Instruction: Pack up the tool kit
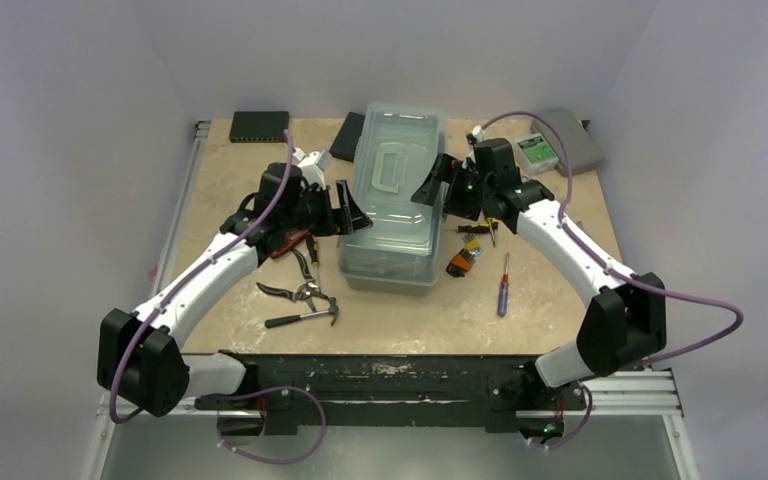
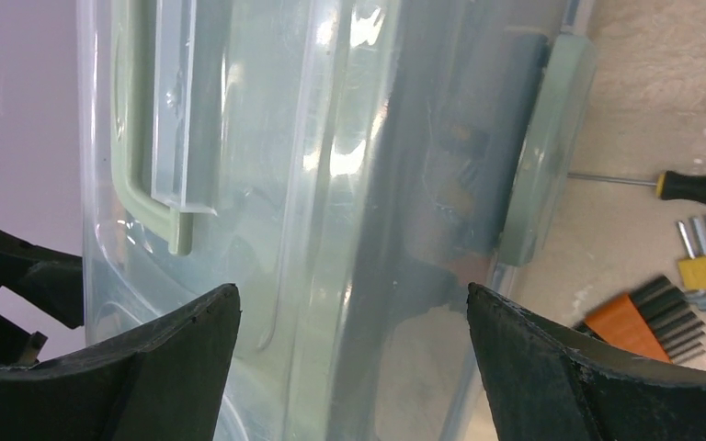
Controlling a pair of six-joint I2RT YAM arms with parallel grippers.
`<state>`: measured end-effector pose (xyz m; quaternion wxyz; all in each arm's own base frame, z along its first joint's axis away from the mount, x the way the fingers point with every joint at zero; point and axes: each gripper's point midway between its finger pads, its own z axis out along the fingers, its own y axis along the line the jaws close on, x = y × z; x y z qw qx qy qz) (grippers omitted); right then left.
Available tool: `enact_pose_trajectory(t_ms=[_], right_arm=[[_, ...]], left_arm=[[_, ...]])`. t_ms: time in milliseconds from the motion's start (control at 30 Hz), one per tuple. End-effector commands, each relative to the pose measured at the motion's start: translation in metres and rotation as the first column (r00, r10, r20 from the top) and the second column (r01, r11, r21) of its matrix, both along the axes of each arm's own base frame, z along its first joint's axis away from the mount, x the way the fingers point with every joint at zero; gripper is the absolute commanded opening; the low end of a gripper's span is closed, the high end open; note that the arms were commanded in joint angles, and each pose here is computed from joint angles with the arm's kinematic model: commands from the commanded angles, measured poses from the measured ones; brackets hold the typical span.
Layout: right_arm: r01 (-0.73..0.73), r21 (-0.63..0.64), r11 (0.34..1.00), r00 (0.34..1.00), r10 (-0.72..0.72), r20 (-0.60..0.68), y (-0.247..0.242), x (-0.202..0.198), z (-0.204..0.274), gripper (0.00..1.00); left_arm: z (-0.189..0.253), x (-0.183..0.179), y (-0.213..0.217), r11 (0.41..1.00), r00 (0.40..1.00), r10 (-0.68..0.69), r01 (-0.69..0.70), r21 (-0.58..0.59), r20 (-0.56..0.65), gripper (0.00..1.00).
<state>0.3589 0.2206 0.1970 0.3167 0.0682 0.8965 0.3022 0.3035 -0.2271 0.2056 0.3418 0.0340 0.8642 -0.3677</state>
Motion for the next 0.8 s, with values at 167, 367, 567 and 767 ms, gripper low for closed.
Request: enact_pose_trajectory(t_ms=[167, 367, 567, 767], right_arm=[[0.067, -0.155, 0.986, 0.987, -0.088, -0.133, -0.086, -0.024, -0.036, 0.88], [0.11, -0.189, 0.976, 0.985, -0.133, -0.113, -0.105, -0.021, -0.029, 0.88], [0.163, -0.219, 0.962, 0.978, -0.187, -0.095, -0.12, -0.023, -0.023, 0.9], [0.226, -0.25, 0.942, 0.962, -0.256, -0.098, -0.138, -0.026, -0.034, 0.9]], left_arm=[[-0.001, -0.016, -0.072, 0.987, 0.989, -0.15, 0.149, -0.054, -0.016, 0.77], [-0.001, -0.019, -0.097, 0.978, 0.98, -0.2, 0.198, -0.059, -0.022, 0.77], [-0.01, -0.02, -0.111, 0.972, 0.972, -0.23, 0.228, -0.058, -0.039, 0.77], [-0.014, -0.015, -0.127, 0.965, 0.965, -0.26, 0.258, -0.053, -0.037, 0.76]])
